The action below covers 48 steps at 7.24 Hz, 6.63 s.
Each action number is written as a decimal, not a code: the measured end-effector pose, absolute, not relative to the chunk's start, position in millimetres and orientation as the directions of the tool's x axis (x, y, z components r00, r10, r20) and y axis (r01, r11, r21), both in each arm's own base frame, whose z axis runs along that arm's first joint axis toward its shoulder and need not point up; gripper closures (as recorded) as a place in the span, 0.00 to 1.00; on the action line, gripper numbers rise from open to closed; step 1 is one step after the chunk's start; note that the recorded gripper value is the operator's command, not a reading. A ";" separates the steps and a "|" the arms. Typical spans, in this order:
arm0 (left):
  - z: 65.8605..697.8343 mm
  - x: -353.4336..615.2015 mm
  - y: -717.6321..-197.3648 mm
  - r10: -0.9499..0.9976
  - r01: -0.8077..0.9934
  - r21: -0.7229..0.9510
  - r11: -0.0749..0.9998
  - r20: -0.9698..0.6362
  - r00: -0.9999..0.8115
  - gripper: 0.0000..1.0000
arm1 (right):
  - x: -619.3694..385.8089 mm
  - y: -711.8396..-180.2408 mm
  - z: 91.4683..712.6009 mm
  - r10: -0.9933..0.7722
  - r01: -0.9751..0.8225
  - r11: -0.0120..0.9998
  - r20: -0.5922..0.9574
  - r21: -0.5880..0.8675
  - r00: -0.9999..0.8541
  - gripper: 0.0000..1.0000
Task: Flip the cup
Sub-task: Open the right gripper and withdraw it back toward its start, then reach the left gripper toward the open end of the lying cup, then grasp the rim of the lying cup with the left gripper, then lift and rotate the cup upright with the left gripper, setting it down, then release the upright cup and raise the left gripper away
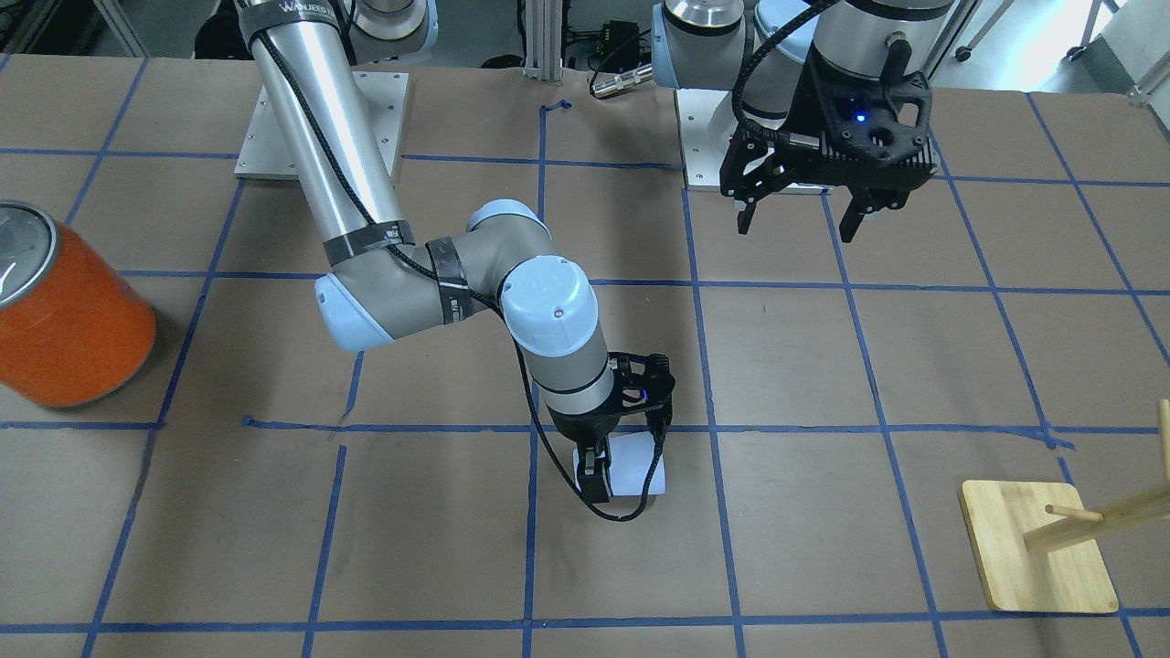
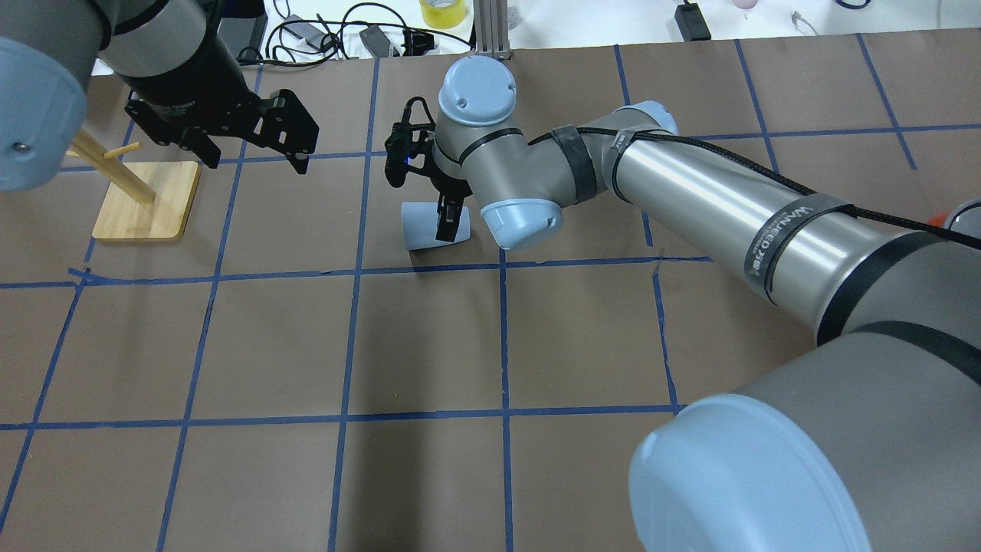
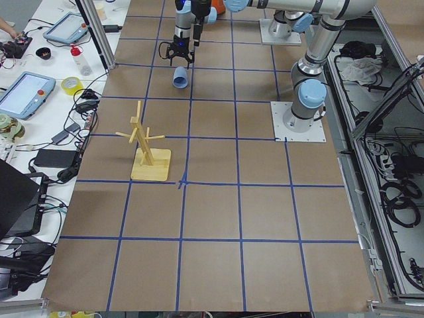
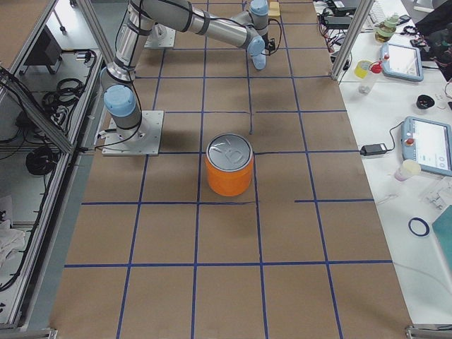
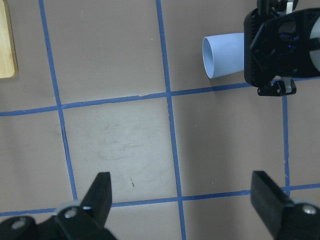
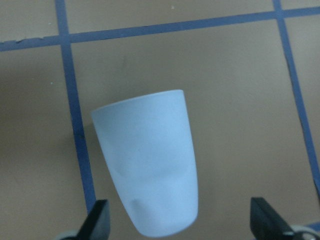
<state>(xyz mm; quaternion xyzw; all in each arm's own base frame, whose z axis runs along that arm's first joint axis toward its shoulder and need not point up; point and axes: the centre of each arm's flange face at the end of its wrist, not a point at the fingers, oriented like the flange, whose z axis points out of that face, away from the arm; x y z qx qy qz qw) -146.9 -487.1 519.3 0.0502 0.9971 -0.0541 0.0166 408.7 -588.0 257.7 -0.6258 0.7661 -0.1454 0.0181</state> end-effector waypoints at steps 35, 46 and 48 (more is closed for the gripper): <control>302.7 -114.5 -634.1 -0.138 -0.228 -0.123 0.966 0.502 -0.854 0.96 | 119.5 -528.0 473.4 -0.018 -0.019 1.000 0.037 -0.017 -0.999 0.00; 259.3 -61.6 -675.2 0.121 0.128 -0.125 0.984 -0.064 -0.991 0.24 | 120.2 -527.8 473.6 -0.018 -0.019 1.000 0.030 -0.017 -0.999 0.00; 277.3 -60.5 -671.6 0.118 0.129 -0.143 0.981 -0.086 -0.989 0.08 | 120.4 -527.8 473.6 -0.018 -0.019 1.000 0.028 -0.018 -0.999 0.00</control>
